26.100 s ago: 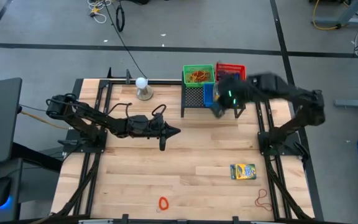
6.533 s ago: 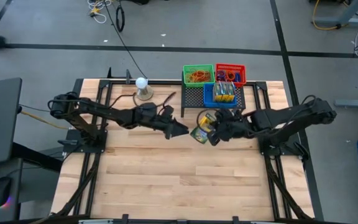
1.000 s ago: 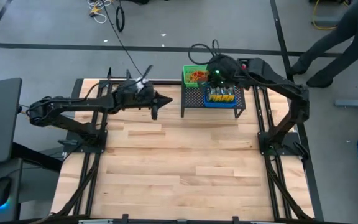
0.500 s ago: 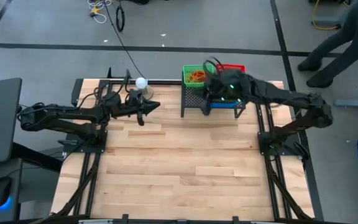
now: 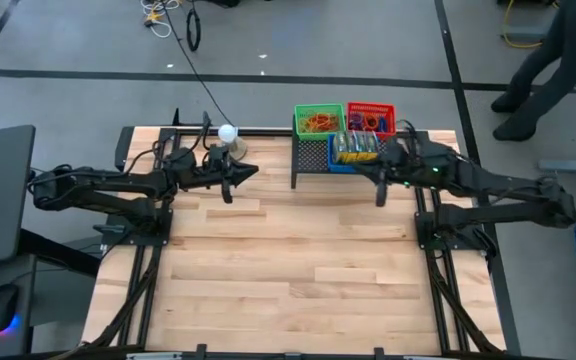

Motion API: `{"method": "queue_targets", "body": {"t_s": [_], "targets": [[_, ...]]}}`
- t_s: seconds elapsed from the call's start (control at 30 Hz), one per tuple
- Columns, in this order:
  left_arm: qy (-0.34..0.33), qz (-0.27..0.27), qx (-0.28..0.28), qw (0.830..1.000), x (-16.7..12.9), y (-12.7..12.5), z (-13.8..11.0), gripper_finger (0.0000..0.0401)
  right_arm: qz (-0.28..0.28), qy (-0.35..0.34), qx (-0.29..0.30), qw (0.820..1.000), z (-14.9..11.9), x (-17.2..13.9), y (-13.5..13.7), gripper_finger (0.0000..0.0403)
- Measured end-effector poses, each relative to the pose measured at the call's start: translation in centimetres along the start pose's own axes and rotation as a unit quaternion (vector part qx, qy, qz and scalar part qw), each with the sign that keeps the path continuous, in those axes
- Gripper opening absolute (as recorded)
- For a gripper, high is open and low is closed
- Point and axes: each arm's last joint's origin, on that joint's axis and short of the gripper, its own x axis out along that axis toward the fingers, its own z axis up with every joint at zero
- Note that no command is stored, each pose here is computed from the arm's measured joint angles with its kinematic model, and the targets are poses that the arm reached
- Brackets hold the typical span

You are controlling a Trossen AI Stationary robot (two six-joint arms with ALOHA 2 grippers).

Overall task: Pick & Place Office Desk Supplies
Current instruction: Return to Home Position

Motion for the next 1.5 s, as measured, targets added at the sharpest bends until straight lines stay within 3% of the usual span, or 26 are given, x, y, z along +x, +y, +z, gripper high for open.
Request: {"method": "queue_targets", "body": {"t_s": [0.13,0.23,0.57,0.83,1.03,1.27,1.5], "targets": [[0.0,0.0,0.035,0.999,0.0,0.0,0.0,0.0026,-0.023,-0.017,0.009,1.0,-1.1,-2.5,-0.3,0.0022],[-0.003,-0.008,0.073,0.997,0.0,-0.2,0.0,0.0026,-0.026,-0.019,-0.017,0.999,-1.5,-4.2,-0.5,0.0022],[0.034,-0.058,0.101,0.993,0.0,-0.5,-0.6,0.0026,-0.005,0.007,-0.053,0.999,-4.3,-8.8,-0.8,0.0023],[0.045,-0.07,0.129,0.988,-0.1,-0.5,-0.7,0.0026,-0.026,-0.062,-0.049,0.997,-9.1,-7.9,-1.2,0.0023],[0.044,-0.082,0.131,0.987,-1.1,-0.4,-1.4,0.0026,-0.025,-0.078,-0.025,0.996,-12.5,-7.0,-1.4,0.0023],[-0.093,-0.067,0.12,0.986,-6.2,0.2,-4.1,0.0026,-0.03,-0.096,-0.03,0.995,-13.4,-6.7,-1.5,0.0023],[-0.068,-0.061,0.131,0.987,-7.1,0.3,-4.5,0.0026,-0.048,-0.1,-0.032,0.993,-13.3,-6.8,-1.6,0.0023]]}}
